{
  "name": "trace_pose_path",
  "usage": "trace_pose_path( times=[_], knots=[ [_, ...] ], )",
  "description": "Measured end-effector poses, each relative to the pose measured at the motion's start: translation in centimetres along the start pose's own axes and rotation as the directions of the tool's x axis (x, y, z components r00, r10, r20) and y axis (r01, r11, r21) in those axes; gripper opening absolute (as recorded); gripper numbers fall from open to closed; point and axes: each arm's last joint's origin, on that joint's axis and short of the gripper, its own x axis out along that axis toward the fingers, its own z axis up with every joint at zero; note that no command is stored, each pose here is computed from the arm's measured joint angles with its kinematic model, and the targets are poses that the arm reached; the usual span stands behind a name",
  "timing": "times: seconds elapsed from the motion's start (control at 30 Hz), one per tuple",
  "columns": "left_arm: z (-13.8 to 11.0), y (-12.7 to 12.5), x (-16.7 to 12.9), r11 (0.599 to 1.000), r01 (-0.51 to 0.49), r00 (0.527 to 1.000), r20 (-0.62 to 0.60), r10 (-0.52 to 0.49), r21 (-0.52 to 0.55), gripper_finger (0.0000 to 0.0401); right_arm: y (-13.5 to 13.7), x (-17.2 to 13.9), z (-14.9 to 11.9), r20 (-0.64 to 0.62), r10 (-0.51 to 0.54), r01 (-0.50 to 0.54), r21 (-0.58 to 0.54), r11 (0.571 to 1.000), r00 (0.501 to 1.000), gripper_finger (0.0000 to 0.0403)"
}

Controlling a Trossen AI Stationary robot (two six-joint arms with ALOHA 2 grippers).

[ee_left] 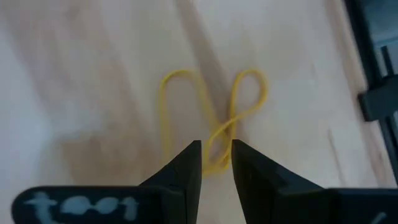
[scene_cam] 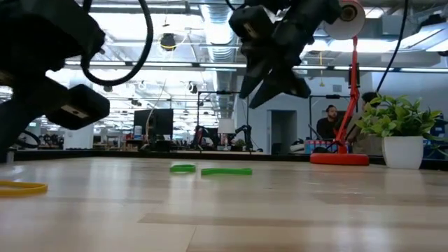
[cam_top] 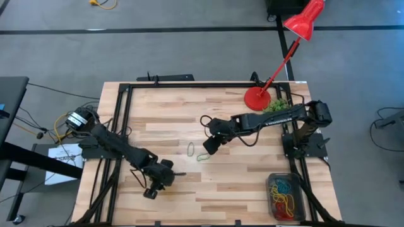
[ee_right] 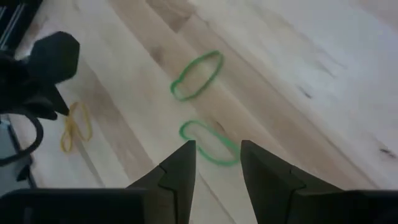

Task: Pick and place items into bin
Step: Put the yellow rubber band into the black bin

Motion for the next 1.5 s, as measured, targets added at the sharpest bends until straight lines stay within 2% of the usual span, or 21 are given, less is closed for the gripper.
trace_pose_path(
  times=[0.23, 0.5, 0.73, 0.87, 1.07, 1.13, 1.3, 1.5],
  knots=[
    [0.0, -0.6, 1.6, 1.0, -0.016, 1.0, 0.014, 0.016, 0.026, 0.0077, 0.3, 0.5, 0.3, 0.006, 0.065, -0.065, -0.031, 0.997, 0.998, 0.0121],
    [0.1, -0.6, 2.8, 0.999, -0.031, 0.999, 0.005, 0.031, 0.024, 0.0075, 1.6, 0.4, 1.5, 0.123, 0.187, -0.174, -0.105, 0.979, 0.975, 0.0121],
    [-0.2, -0.7, 3.1, 0.999, -0.014, 1.0, -0.026, 0.015, 0.044, 0.0042, 1.6, 0.4, 1.4, 0.116, 0.192, -0.18, -0.106, 0.978, 0.974, 0.0121],
    [-0.2, -0.7, 3.1, 1.0, 0.004, 0.999, -0.033, -0.004, 0.015, 0.0009, 1.6, 0.4, 1.4, 0.107, 0.199, -0.188, -0.107, 0.976, 0.974, 0.0121],
    [0.7, -0.5, 1.0, 0.999, 0.008, 1.0, -0.006, -0.008, -0.038, 0.0001, 1.6, 0.4, 1.4, 0.107, 0.2, -0.189, -0.107, 0.976, 0.974, 0.0121],
    [1.3, -0.3, -0.5, 0.999, -0.021, 0.999, 0.039, 0.023, -0.048, 0.0001, 1.6, 0.3, 1.4, 0.111, 0.205, -0.194, -0.109, 0.975, 0.972, 0.0121],
    [1.4, 0.9, -4.0, 0.981, -0.18, 0.981, 0.06, 0.184, -0.068, 0.0, 2.0, 0.2, 1.8, 0.146, 0.243, -0.226, -0.12, 0.967, 0.959, 0.0123],
    [2.5, 3.2, -8.2, 0.91, -0.375, 0.889, 0.21, 0.407, -0.174, 0.0, 2.5, 0.0, 2.2, 0.193, 0.293, -0.271, -0.135, 0.953, 0.936, 0.0134]
  ],
)
